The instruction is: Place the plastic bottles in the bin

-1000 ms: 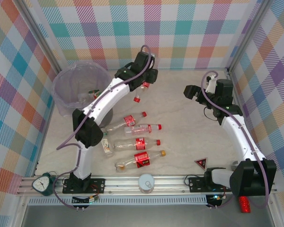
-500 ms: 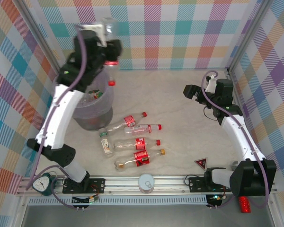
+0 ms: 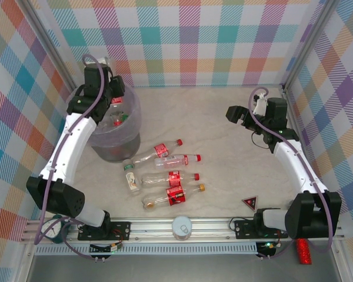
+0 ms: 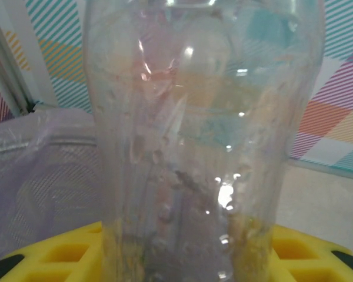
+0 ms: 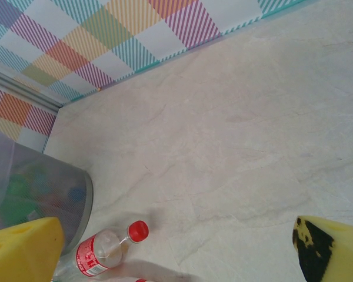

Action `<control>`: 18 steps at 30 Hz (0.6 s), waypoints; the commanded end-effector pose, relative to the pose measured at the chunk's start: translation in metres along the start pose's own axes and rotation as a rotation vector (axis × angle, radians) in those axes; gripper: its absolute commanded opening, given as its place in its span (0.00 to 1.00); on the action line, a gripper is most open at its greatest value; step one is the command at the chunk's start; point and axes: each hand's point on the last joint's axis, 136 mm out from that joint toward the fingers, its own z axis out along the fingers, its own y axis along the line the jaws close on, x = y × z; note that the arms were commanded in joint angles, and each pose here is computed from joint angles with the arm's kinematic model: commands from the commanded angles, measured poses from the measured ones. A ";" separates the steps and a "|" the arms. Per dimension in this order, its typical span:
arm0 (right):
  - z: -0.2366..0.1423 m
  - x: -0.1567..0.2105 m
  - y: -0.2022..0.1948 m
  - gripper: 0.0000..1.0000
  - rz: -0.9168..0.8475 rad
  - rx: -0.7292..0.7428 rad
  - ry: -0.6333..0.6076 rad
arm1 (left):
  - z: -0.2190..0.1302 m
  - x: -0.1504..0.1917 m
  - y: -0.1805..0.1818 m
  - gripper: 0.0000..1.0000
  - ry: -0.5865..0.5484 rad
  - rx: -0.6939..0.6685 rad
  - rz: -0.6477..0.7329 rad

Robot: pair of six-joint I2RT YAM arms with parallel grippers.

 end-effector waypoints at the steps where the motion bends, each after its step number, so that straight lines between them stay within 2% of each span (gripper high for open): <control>1: -0.005 -0.011 0.011 1.00 -0.033 -0.034 -0.027 | -0.010 -0.020 0.009 0.04 -0.108 -0.027 -0.027; 13: -0.007 -0.010 0.011 1.00 -0.026 -0.035 -0.026 | 0.001 0.030 0.023 0.07 -0.049 -0.047 -0.046; 15: -0.006 -0.010 0.011 1.00 -0.026 -0.036 -0.025 | 0.001 0.039 0.024 0.14 -0.026 -0.046 -0.045; 18: -0.004 -0.010 0.010 1.00 -0.021 -0.040 -0.021 | -0.002 0.041 0.023 0.41 -0.007 -0.037 -0.035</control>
